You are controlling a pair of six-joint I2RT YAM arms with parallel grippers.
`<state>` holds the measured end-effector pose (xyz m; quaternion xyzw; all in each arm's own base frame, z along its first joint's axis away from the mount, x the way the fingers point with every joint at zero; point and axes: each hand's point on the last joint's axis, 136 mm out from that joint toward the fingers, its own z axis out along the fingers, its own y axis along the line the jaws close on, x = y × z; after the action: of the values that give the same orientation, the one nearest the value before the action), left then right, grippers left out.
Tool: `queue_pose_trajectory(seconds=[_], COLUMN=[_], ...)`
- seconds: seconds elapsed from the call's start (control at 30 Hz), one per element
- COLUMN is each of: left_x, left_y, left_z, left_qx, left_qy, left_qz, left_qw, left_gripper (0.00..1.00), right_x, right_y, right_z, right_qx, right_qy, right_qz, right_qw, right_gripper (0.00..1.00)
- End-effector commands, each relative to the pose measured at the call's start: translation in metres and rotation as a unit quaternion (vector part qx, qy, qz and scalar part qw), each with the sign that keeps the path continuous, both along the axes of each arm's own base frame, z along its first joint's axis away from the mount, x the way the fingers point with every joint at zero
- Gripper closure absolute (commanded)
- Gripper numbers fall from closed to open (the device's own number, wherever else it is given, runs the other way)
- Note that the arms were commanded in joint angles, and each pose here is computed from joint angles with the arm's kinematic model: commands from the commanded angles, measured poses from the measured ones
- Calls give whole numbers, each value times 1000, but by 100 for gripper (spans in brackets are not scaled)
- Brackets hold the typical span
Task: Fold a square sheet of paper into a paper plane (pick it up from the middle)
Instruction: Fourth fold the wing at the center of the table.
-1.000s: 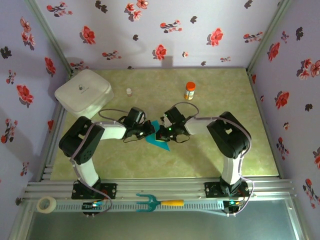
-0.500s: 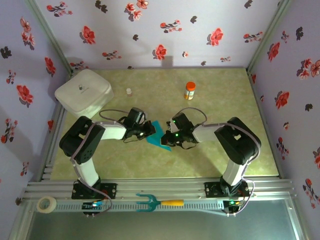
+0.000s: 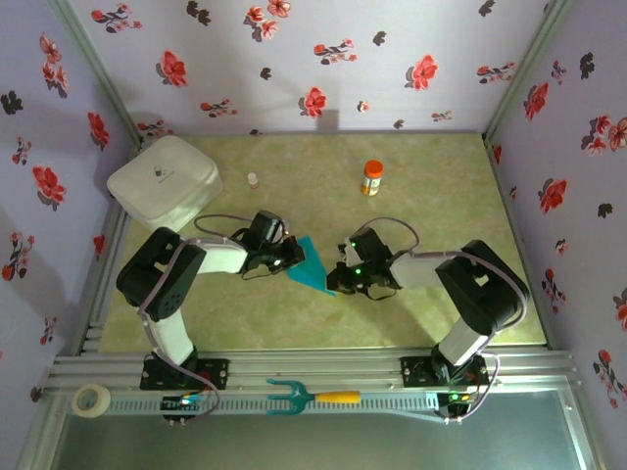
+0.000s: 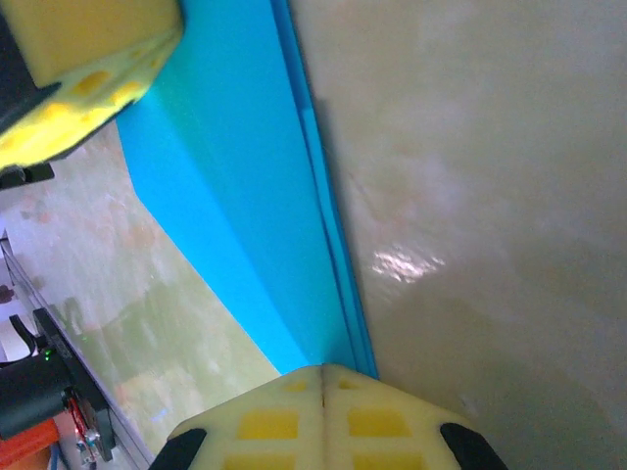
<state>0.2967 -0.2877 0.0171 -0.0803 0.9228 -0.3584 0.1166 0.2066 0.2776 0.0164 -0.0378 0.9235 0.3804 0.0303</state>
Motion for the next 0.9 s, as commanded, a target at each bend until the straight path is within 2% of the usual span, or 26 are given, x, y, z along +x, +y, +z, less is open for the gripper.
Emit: queue_pose_trajectory(seconds=[0.0, 0.3, 0.43, 0.57, 0.87], left_x=[-14, -14, -14, -14, -14], left_y=[36, 34, 33, 33, 33], left_z=[-42, -40, -40, -39, -40], left_qx=[74, 72, 70, 69, 70], left_qy=[49, 49, 49, 49, 49], left_qz=[31, 28, 28, 27, 25], left_qw=[996, 996, 996, 996, 996], left_gripper=[97, 97, 97, 97, 97], right_x=[-25, -7, -11, -12, -26], right_y=[-31, 10, 20, -1, -18], right_z=[-23, 31, 22, -7, -16], right_qx=[-65, 13, 6, -49, 2], right_qy=[50, 8, 17, 30, 66], right_qz=[-24, 18, 31, 7, -39], right_qw=[996, 1000, 999, 998, 997], right_gripper=[97, 97, 97, 97, 97])
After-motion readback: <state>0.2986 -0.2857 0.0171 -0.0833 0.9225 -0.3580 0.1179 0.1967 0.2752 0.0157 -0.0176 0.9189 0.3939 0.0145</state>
